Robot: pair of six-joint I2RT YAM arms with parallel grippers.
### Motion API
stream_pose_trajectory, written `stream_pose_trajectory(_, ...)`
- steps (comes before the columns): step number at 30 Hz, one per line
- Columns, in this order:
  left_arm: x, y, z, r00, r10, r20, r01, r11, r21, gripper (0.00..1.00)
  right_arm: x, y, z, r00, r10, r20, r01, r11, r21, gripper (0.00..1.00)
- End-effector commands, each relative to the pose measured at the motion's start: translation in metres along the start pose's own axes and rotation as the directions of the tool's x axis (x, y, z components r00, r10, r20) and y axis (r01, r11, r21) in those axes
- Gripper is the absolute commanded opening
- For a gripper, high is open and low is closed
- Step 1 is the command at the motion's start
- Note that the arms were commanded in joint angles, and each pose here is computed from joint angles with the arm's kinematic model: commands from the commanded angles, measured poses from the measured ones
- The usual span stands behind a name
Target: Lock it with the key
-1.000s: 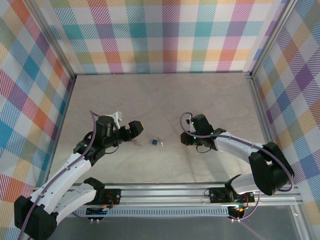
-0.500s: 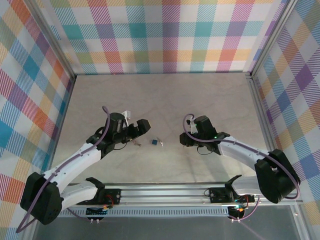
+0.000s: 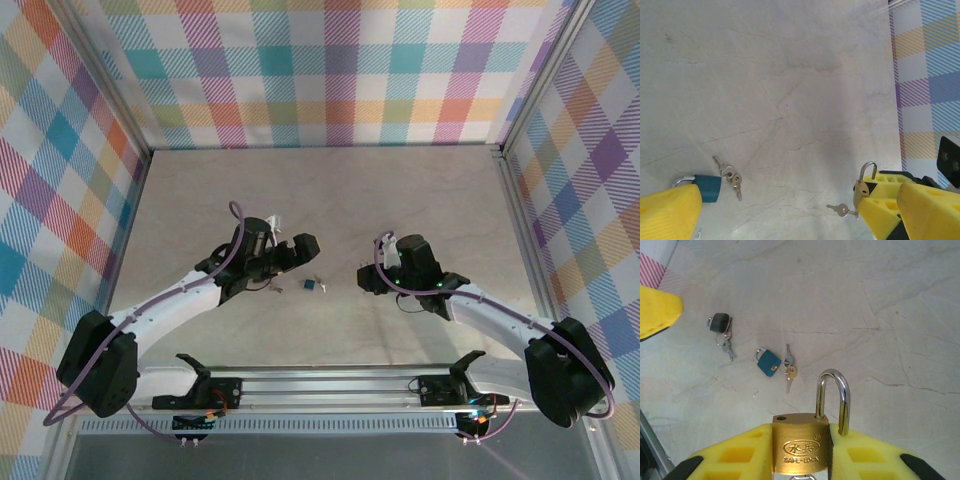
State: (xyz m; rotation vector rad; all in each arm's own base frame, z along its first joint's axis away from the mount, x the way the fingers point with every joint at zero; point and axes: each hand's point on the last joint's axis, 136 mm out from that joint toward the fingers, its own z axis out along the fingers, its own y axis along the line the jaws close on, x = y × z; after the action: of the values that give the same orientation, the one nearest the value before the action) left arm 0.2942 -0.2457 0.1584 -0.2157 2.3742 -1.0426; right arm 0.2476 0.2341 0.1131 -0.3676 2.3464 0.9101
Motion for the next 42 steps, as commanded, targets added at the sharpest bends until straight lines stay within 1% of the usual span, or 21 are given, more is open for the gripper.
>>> stream_pose_trajectory(1, -0.009, -0.019, 0.001, 1.000, 0.007, 0.022, -0.009, 0.999, 0.049, 1.00, -0.005, 0.011, -0.002, 0.999, -0.032, 0.028, 0.033, 0.998, -0.049, 0.28)
stream_pose_trajectory(19, -0.004, -0.027, 0.016, 1.000, 0.016, 0.004, -0.016, 0.998, 0.058, 1.00, -0.009, 0.024, -0.014, 0.996, -0.049, 0.080, 0.058, 0.993, -0.107, 0.28)
stream_pose_trajectory(26, -0.001, -0.025, 0.020, 1.000, 0.017, -0.006, -0.016, 0.998, 0.055, 1.00, -0.015, 0.035, -0.029, 0.987, -0.068, 0.144, 0.089, 0.985, -0.150, 0.28)
stream_pose_trajectory(30, -0.001, -0.026, 0.022, 1.000, 0.012, -0.007, -0.012, 0.998, 0.060, 1.00, -0.015, 0.042, -0.034, 0.985, -0.077, 0.155, 0.104, 0.978, -0.181, 0.25)
stream_pose_trajectory(42, 0.003, -0.034, 0.034, 1.000, 0.010, -0.023, -0.008, 0.997, 0.080, 1.00, -0.022, 0.053, -0.048, 0.975, -0.094, 0.200, 0.137, 0.968, -0.211, 0.27)
